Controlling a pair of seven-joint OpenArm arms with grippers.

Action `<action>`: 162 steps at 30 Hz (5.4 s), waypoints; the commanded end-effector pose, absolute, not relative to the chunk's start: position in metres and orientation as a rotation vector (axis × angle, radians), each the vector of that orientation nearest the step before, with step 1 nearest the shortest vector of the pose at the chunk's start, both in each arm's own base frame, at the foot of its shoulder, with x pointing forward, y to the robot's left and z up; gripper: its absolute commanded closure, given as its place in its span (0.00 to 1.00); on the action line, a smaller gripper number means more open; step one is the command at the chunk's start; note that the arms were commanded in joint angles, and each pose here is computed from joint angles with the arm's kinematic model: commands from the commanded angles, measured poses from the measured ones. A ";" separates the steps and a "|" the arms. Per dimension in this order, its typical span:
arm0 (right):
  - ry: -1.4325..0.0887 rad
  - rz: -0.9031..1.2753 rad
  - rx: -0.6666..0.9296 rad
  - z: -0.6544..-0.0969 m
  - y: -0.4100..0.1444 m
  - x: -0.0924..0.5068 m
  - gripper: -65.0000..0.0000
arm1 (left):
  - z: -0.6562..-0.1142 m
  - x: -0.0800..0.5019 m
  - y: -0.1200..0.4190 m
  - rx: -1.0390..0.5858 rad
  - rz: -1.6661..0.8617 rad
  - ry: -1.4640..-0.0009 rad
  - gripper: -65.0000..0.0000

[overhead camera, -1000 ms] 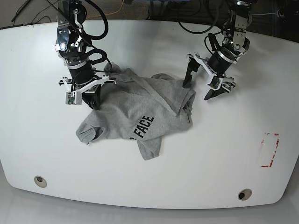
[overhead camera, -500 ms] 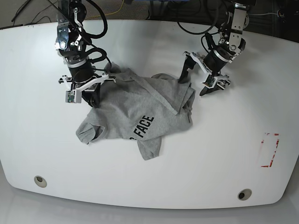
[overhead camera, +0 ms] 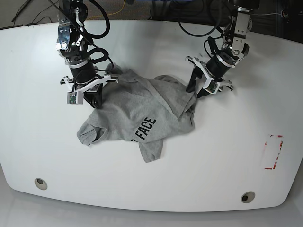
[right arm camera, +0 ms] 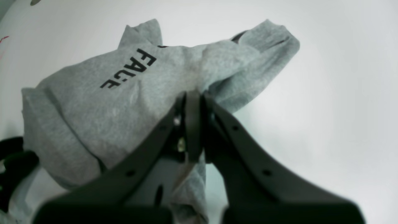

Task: Layout the t-shirt on the table in an organized manner, then fold the t-shirt properly
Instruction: 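Lower the left gripper onto the shirt's sleeve edge and grasp it, then pull both grippers apart, stretching the grey shirt between them, then release the shirt with the left gripper and raise it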

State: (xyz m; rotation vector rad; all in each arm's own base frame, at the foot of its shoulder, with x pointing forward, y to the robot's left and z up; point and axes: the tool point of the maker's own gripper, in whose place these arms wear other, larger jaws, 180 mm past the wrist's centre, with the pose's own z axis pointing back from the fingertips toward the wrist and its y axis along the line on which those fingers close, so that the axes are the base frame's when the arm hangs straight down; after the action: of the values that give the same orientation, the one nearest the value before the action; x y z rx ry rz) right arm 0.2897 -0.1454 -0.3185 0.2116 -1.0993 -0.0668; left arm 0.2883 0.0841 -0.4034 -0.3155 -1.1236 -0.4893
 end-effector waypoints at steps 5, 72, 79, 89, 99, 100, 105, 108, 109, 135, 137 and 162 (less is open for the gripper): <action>-1.161 -0.059 0.215 -0.302 -0.146 0.296 1.00 | -0.388 0.298 0.084 -0.322 -0.482 -1.185 0.77; -1.391 0.093 0.089 -0.218 -0.186 0.353 1.00 | -0.230 0.353 0.105 -0.119 -0.595 -1.603 1.00; -1.447 0.124 0.059 -0.195 -0.192 0.365 1.00 | -0.202 0.365 0.109 -0.077 -0.641 -1.666 1.00; -1.519 0.162 0.013 -0.163 -0.202 0.379 1.00 | -0.153 0.388 0.098 -0.058 -0.685 -1.793 1.00; -1.599 0.219 -0.063 -0.122 -0.216 0.392 1.00 | -0.123 0.398 0.070 -0.041 -0.794 -1.862 1.00; -1.608 0.224 -0.073 -0.117 -0.218 0.394 1.00 | -0.122 0.399 0.066 -0.031 -0.813 -1.862 1.00; -1.629 0.232 -0.112 -0.103 -0.229 0.400 1.00 | -0.119 0.399 0.041 -0.014 -0.913 -1.868 1.00; -1.644 0.214 -0.130 -0.096 -0.237 0.399 1.00 | -0.112 0.398 0.031 -0.006 -0.953 -1.886 1.00; -1.649 0.209 -0.137 -0.094 -0.240 0.399 1.00 | -0.109 0.398 0.028 -0.001 -0.965 -1.894 1.00; -1.688 0.169 -0.205 -0.059 -0.284 0.402 1.00 | -0.030 0.412 0.012 0.093 -1.009 -2.063 1.00; -1.683 0.165 -0.206 -0.060 -0.286 0.402 1.00 | -0.033 0.412 0.006 0.091 -1.028 -2.044 1.00; -1.616 0.106 -0.129 -0.102 -0.274 0.400 1.00 | -0.198 0.376 0.014 -0.039 -0.935 -1.580 0.30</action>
State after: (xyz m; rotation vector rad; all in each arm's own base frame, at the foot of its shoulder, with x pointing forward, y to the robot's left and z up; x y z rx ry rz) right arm 0.4000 -0.2729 -0.1235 -0.1150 -1.5479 0.0966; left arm 0.3776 0.0152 -0.2105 -0.0292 -1.5338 -0.9488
